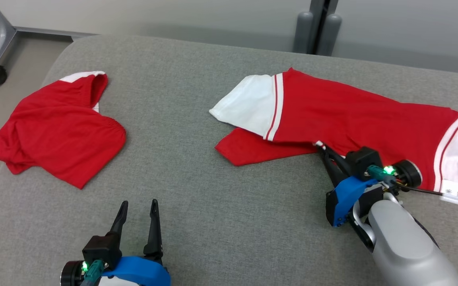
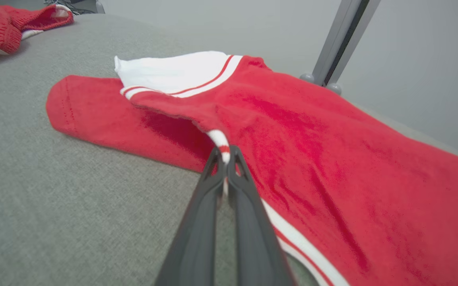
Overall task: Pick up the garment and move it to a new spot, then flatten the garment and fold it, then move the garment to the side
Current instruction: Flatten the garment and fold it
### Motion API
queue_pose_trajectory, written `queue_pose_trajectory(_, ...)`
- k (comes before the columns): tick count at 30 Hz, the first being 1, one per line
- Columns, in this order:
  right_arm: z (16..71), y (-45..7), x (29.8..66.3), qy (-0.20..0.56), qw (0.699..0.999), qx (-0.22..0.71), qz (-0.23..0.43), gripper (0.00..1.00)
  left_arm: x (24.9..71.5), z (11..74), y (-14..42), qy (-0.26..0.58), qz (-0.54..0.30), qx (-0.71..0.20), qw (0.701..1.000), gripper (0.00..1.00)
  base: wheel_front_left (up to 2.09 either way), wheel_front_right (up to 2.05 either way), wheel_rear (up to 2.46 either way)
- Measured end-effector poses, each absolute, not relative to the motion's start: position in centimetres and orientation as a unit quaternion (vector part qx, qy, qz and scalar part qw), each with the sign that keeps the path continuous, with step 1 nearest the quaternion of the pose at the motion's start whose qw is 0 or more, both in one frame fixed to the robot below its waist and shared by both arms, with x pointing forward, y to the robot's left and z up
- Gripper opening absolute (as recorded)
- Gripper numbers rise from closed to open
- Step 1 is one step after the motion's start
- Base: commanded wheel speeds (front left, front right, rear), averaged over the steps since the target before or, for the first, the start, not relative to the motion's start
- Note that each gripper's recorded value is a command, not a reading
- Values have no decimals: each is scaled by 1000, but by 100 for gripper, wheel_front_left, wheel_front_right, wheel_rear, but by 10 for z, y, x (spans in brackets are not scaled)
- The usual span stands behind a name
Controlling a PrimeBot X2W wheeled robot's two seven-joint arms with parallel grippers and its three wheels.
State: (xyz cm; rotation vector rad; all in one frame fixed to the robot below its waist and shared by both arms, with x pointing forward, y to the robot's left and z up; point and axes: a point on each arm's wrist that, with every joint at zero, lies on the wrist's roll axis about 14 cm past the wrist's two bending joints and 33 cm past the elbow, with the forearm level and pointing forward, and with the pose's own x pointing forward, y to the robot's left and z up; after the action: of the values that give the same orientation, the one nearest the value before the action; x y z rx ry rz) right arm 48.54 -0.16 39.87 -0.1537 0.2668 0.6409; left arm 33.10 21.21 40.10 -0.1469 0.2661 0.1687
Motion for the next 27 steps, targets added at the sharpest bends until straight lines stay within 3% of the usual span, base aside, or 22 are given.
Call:
queue_pose_trajectory(6,457,-62,484,36,972,-28,229,0,338,403,197,128,54,-73,988,100,0,0,0)
queue_pose_trajectory(19,469,-263,405,44,993,-110,11,0,370,417,129,105,-64,-72,990,100,0,0,0)
queue_pose_trajectory(20,465,-277,399,57,991,-119,-3,17,371,416,125,105,-71,-70,989,100,0,0,0)
queue_pose_trajectory(21,459,-287,393,71,990,-124,-15,71,372,415,121,107,-76,-70,989,100,0,0,0)
queue_pose_trajectory(22,454,-296,389,82,989,-123,-28,100,373,415,117,108,-82,-70,988,100,0,0,0)
queue_pose_trajectory(27,448,-310,384,92,989,-96,-67,100,376,413,107,111,-97,-70,987,100,0,0,0)
